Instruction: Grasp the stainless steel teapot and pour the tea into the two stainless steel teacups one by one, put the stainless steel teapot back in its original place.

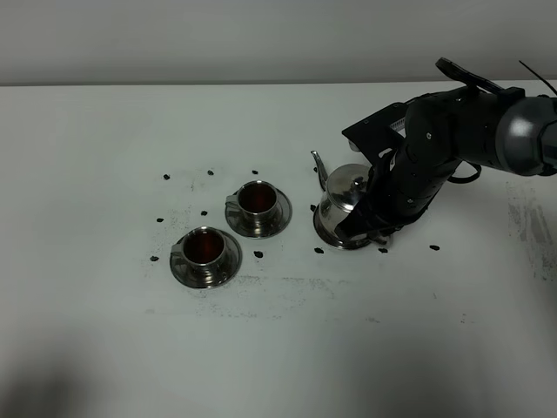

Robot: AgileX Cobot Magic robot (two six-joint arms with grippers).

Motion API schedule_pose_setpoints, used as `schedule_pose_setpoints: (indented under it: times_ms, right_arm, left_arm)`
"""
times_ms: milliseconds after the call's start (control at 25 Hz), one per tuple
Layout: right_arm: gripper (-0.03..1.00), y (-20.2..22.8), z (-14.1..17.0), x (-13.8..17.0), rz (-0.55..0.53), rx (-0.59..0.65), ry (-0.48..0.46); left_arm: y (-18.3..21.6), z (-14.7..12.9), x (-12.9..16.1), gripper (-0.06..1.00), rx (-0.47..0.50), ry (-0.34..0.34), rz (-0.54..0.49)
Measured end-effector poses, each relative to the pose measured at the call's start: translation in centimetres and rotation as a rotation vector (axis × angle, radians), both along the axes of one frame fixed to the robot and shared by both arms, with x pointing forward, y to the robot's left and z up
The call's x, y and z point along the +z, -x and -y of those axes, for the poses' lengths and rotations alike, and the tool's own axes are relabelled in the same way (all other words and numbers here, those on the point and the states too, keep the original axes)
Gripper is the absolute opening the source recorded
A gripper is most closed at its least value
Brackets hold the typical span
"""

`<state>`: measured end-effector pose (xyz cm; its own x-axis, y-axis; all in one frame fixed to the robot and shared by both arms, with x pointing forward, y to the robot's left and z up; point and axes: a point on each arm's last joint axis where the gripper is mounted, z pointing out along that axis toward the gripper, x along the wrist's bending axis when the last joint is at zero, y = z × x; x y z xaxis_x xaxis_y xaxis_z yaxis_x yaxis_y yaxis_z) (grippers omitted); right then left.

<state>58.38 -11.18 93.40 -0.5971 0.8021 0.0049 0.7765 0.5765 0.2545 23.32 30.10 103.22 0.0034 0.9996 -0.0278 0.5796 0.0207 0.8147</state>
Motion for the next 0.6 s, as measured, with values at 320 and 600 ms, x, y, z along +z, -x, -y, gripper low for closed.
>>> schedule_pose_setpoints:
  times_ms: [320,600]
  right_arm:
    - [0.51,-0.1,0.0,0.0,0.007,-0.001,-0.005]
    - [0.71,0.1,0.2,1.4,0.037,0.012,-0.001]
  left_arm:
    - [0.0,0.0,0.0,0.57,0.000,0.000,0.000]
    - [0.0,0.0,0.0,0.57,0.000,0.000,0.000]
